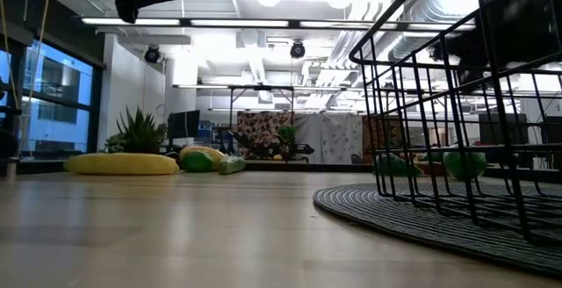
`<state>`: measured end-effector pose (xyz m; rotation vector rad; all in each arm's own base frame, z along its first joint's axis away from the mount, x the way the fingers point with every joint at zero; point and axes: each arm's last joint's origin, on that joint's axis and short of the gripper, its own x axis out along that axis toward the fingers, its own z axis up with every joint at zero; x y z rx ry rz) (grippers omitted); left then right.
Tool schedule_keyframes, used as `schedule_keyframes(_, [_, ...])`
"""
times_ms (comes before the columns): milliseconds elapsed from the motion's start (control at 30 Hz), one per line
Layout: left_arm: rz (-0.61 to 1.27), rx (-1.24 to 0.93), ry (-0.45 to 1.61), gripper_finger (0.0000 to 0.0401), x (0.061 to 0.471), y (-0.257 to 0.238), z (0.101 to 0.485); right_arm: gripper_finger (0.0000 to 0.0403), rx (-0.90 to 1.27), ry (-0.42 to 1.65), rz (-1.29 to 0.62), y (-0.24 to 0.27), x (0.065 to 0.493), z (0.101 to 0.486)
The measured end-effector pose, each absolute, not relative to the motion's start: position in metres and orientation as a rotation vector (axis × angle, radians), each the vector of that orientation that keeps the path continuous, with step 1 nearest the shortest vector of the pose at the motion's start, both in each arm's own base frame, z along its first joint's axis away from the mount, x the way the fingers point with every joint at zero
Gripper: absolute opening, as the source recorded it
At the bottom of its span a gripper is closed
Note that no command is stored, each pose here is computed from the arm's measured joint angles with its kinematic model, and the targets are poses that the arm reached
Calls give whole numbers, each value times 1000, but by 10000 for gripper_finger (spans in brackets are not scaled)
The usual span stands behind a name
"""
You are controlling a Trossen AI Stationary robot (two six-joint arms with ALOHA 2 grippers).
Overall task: Build produce basket
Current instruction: Put the yellow banana into the black basket
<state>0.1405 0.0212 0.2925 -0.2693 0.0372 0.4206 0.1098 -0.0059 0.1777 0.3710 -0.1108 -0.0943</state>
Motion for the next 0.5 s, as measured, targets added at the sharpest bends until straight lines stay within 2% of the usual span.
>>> schedule_keyframes(133, [420, -262, 38, 239, 140, 21, 293, 0, 458, -420, -111, -8, 103, 205])
schedule_keyframes(267, [420, -262, 38, 239, 140, 21, 293, 0, 372, -612, -212, -11, 94, 220])
schedule_keyframes(367, [420, -262, 38, 239, 140, 21, 293, 0, 397, -669, -250, -12, 91, 227])
schedule_keyframes(500, [420, -262, 38, 239, 140, 21, 293, 0, 380, -627, -254, -12, 93, 251])
